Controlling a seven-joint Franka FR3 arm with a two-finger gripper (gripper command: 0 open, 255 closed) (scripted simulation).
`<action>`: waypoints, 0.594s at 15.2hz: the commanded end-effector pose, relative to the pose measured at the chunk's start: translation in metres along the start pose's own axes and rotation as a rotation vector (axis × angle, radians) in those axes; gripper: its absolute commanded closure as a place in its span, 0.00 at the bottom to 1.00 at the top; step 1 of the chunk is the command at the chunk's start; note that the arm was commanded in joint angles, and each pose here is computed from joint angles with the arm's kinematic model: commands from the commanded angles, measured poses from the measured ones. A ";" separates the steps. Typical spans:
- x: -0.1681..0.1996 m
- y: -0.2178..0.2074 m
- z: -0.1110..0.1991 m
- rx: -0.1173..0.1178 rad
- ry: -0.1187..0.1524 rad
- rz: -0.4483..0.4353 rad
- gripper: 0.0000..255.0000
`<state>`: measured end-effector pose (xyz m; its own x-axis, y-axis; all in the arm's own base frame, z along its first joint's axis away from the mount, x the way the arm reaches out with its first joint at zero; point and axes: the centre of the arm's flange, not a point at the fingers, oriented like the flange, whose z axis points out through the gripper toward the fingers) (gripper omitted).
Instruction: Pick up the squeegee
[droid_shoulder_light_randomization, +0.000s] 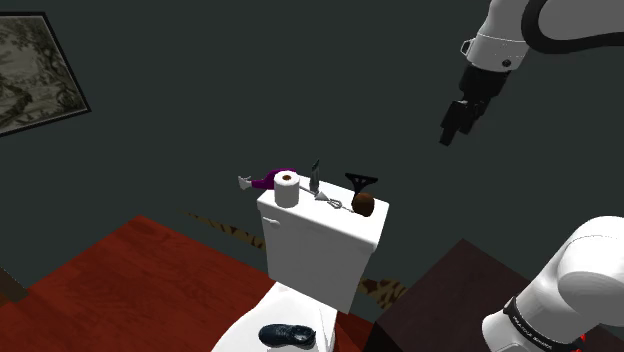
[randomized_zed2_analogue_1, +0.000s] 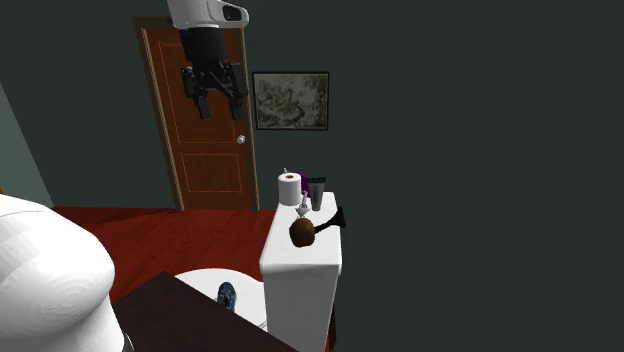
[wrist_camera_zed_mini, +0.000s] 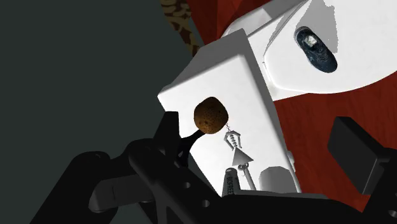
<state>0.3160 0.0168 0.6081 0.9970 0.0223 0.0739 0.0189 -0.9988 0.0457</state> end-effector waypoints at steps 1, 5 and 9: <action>0.000 0.000 0.000 0.000 0.000 0.000 0.00; 0.026 -0.006 0.044 -0.015 0.016 0.078 0.00; 0.054 -0.010 0.088 -0.031 0.032 0.156 0.00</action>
<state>0.3660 0.0232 0.5379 0.9882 -0.1107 0.1061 -0.1176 -0.9912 0.0612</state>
